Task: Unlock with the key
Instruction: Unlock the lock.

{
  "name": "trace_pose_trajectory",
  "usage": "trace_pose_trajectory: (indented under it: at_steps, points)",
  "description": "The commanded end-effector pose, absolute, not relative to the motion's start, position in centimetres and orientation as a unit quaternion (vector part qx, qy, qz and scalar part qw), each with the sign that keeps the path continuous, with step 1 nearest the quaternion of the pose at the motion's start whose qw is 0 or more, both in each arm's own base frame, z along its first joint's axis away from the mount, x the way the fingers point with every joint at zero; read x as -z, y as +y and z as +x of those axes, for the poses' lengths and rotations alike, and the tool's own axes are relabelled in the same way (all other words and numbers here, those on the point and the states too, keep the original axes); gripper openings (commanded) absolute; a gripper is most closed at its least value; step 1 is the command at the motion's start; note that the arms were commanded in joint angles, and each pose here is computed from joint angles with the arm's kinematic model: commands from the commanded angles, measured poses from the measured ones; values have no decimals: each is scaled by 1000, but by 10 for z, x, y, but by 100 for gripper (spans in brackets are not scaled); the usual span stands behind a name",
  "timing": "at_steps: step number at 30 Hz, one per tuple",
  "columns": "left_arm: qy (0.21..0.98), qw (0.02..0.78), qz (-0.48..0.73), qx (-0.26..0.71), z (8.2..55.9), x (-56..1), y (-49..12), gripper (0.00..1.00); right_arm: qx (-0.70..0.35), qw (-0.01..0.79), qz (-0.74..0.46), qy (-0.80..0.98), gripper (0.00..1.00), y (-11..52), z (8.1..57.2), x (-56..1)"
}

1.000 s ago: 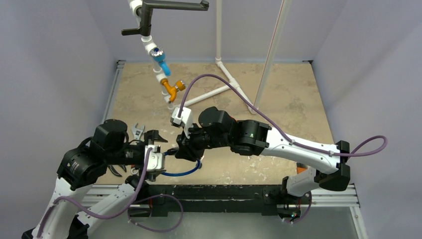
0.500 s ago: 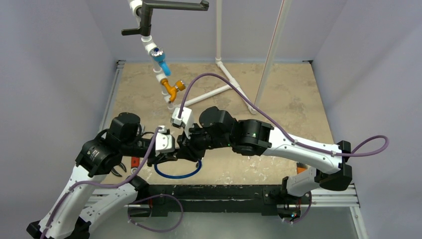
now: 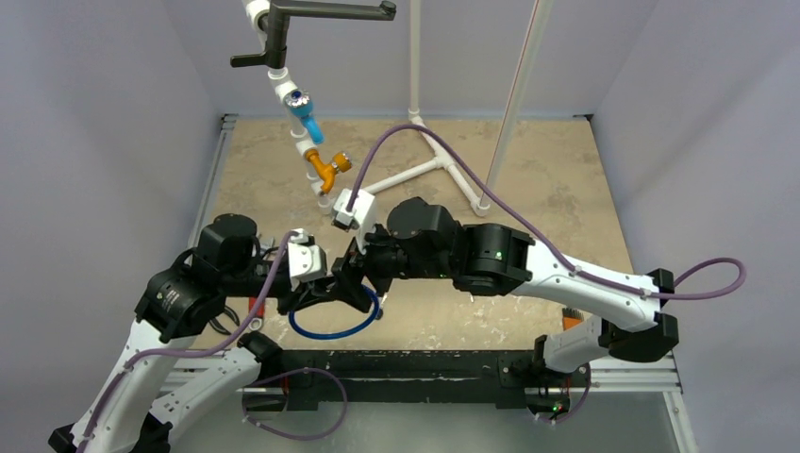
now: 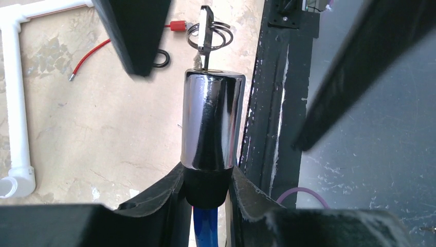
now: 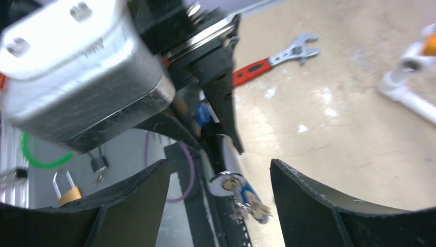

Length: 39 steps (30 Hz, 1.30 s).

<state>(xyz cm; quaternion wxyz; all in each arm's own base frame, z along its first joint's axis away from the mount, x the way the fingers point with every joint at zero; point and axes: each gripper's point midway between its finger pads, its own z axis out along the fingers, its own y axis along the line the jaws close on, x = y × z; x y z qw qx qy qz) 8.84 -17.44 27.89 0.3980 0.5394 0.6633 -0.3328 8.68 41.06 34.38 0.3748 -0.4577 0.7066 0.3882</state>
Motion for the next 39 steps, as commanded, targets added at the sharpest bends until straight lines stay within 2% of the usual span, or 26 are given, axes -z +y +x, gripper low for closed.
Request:
trace_pose_trajectory:
  at_steps: [1,3,8,10,15,21,33,39]
  points:
    - [654,439,517,335,93,-311,-176,0,-369,492,-359,702,70,372,121,-423]
    - [667,424,510,339,92,-311,-176,0,-338,513,-323,720,61,360,136,-419]
    - [693,382,489,367,87,-320,-180,0,-230,553,-222,770,12,323,176,-384]
    - [695,376,486,373,86,-324,-182,0,-194,566,-195,777,1,310,185,-375]
    - [687,372,485,393,80,-328,-186,0,-173,580,-169,778,0,304,193,-369]
    - [685,362,491,398,77,-318,-186,0,-135,610,-200,755,0,320,186,-381]
    - [693,362,484,393,78,-312,-184,0,-49,673,-263,690,0,346,144,-402]
    - [684,360,488,405,72,-316,-185,0,-60,680,-282,675,0,361,127,-399]
